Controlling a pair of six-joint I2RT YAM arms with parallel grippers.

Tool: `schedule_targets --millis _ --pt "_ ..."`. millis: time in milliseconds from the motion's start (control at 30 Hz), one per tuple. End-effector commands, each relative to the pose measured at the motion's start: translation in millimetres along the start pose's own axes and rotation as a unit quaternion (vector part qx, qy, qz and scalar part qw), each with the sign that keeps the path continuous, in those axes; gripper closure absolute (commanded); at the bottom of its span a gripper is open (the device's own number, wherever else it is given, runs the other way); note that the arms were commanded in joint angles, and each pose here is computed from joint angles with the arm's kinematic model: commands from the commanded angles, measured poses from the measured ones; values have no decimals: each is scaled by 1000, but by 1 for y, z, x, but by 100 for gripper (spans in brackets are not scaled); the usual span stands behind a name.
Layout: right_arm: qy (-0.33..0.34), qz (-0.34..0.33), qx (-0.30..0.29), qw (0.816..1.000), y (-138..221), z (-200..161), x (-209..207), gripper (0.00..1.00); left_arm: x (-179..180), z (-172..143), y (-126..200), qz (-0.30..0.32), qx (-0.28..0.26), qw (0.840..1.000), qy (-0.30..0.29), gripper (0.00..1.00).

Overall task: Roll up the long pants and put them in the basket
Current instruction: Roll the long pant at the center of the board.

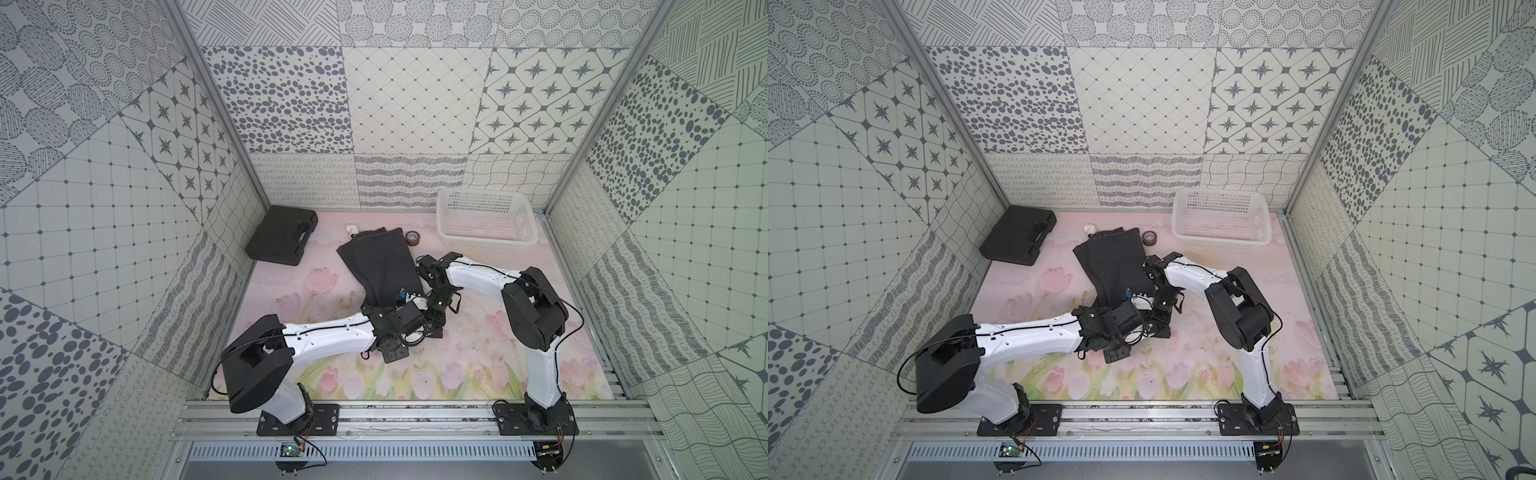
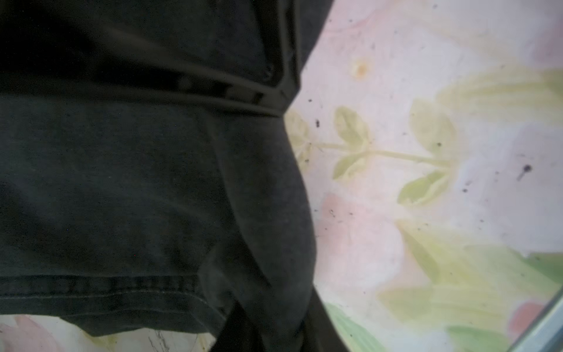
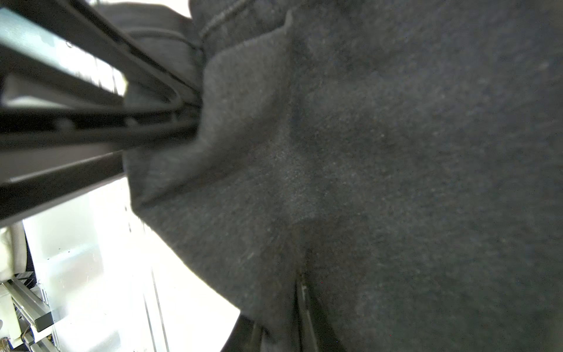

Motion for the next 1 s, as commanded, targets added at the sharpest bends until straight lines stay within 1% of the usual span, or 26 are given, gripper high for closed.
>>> schedule_targets --millis 0,33,67,133,200,233,267,300,367,400,467,533,633,733,833,900,967 --pt "-10 -9 -52 999 32 5 8 77 14 23 1 -9 -49 998 32 100" --pt "-32 -34 -64 997 42 5 0 68 15 22 5 -26 -41 997 52 100" --pt "-48 -49 -78 995 51 6 -5 66 16 22 9 -47 -38 995 75 100" --pt "-100 -72 -131 984 80 3 -16 61 20 22 22 -87 -51 986 133 100" --pt "-170 -103 -193 961 111 -6 -28 58 24 19 32 -134 -79 967 201 100" --pt "-196 -111 -215 950 123 -11 -31 58 29 16 31 -149 -83 956 237 100" --pt "-229 -132 -235 936 134 -18 -34 58 34 12 30 -171 -78 939 287 100" --pt "-249 -138 -254 924 143 -25 -31 58 41 7 25 -191 -65 920 335 100" --pt "-268 -141 -288 909 154 -36 -20 58 50 -4 11 -214 -31 887 408 100" --pt "-264 -135 -301 906 156 -39 -11 59 55 -10 3 -222 -12 871 438 100" --pt "-250 -108 -325 906 155 -38 7 61 61 -18 -12 -239 9 846 476 100" --pt "-220 -62 -353 907 150 -33 27 63 67 -21 -23 -252 20 829 498 100" --pt "-183 -2 -371 910 134 -25 50 65 80 -19 -28 -264 12 817 513 100" --pt "-166 42 -360 917 108 -19 58 69 89 -18 -30 -274 11 812 515 100" --pt "-171 73 -340 922 80 -6 48 72 93 -17 -33 -282 14 813 509 100" --pt "-193 78 -325 923 62 -1 33 75 95 -16 -34 -282 14 816 505 100" --pt "-232 72 -312 919 45 0 10 80 96 -15 -35 -282 14 817 503 100"
Point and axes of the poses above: each gripper's point midway between its finger pads, its own y axis back along the fingers, its own x axis along the line the jaws close on, z = x × y, the point moved 8 cm from there along y, back along the fingers, and after that the axes turned 8 degrees about y, right-handed, at the moved point
